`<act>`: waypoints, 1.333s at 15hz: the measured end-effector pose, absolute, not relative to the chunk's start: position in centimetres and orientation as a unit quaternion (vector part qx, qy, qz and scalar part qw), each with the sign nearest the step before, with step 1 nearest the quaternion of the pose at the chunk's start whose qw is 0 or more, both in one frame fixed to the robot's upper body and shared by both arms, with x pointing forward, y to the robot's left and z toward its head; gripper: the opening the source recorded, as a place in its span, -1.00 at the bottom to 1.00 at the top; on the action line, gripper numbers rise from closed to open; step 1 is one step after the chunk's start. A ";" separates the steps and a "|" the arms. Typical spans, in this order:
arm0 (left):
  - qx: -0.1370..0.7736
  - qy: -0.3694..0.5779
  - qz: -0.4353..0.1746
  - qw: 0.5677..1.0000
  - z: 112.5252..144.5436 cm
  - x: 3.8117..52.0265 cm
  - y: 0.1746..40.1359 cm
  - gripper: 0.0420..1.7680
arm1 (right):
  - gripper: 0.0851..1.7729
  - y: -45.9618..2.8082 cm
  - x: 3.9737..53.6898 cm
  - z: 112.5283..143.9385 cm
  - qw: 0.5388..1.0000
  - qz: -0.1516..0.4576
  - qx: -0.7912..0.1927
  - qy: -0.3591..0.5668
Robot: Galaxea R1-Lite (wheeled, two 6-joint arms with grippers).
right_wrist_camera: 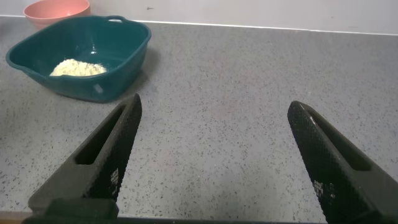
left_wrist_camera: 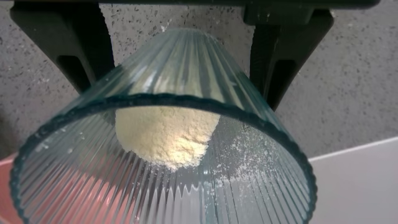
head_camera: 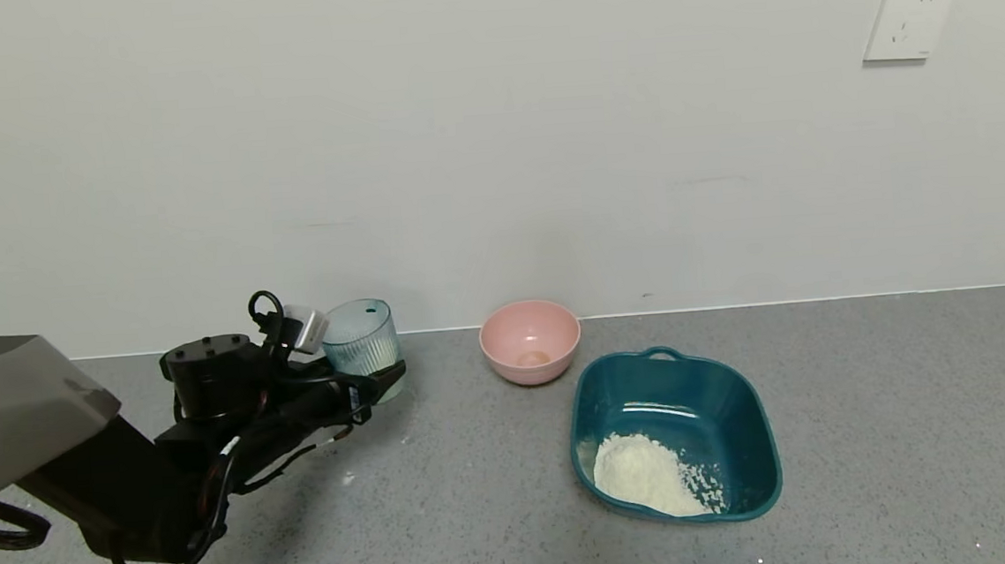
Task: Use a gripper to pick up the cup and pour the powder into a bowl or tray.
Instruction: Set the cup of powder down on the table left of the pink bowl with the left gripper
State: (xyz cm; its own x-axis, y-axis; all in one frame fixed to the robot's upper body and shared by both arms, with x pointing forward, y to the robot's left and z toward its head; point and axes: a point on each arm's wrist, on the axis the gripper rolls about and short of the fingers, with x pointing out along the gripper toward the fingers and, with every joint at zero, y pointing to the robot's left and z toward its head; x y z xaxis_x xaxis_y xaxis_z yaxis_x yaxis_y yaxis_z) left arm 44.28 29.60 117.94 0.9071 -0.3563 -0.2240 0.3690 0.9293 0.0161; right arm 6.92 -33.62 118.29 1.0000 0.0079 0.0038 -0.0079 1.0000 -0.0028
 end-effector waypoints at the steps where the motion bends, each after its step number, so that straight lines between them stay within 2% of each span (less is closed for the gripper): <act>1: 0.028 0.117 -0.186 0.975 117.2 44.5 29.6 0.40 | 0.93 -33.6 6.9 118.3 1.000 0.004 -0.001 -0.002; 7: 0.026 0.153 -0.188 0.970 114.4 45.1 29.4 0.40 | 0.93 -33.6 6.9 118.3 1.000 0.004 -0.001 -0.002; 15: 0.025 0.167 -0.188 0.968 113.2 45.3 29.3 0.42 | 0.93 -33.6 6.9 118.3 1.000 0.004 -0.001 -0.002; 17: 0.026 0.169 -0.188 0.967 113.1 45.3 29.4 0.57 | 0.93 -33.6 6.9 118.3 1.000 0.004 -0.001 -0.002; 20: 0.025 0.170 -0.189 0.967 113.1 45.2 29.4 0.69 | 0.93 -33.6 6.9 118.3 1.000 0.004 -0.001 -0.002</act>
